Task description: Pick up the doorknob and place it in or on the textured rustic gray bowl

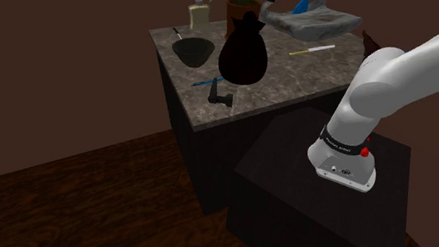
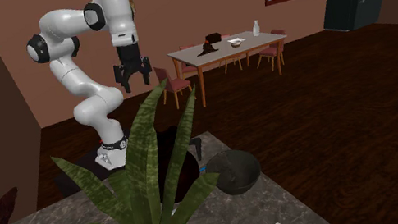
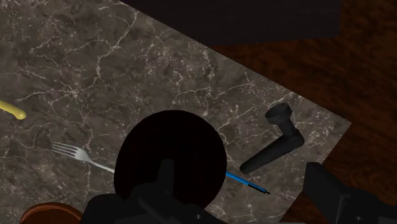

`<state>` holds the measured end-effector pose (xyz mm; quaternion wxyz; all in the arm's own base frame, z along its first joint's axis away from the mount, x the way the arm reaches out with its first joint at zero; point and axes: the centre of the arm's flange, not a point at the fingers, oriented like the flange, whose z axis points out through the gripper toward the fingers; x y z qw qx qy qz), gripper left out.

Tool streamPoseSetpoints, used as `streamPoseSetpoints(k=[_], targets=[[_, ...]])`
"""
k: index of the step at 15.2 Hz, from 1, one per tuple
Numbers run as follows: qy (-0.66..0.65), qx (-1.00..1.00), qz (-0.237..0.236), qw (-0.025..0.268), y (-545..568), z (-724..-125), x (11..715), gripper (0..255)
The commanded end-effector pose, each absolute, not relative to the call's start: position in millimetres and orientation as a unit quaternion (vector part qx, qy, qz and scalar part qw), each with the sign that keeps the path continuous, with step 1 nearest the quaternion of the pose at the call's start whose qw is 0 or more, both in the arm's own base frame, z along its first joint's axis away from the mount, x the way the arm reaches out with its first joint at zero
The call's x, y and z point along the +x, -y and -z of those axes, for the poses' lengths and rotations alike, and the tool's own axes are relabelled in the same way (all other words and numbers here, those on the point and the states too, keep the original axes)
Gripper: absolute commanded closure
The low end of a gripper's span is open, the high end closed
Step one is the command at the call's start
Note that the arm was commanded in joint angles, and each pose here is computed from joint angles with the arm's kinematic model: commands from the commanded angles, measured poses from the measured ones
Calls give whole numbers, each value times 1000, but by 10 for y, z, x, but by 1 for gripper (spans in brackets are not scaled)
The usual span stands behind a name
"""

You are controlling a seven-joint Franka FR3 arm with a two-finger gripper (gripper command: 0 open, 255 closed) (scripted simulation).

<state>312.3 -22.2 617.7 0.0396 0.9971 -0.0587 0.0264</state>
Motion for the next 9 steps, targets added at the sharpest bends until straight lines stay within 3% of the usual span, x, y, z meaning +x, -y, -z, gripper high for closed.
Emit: streamPoseSetpoints(k=[1, 9], targets=[[59, 997, -26, 40, 222, -6177, 3123, 0], [34, 999, -17, 29, -87, -5225, 3435, 0]])
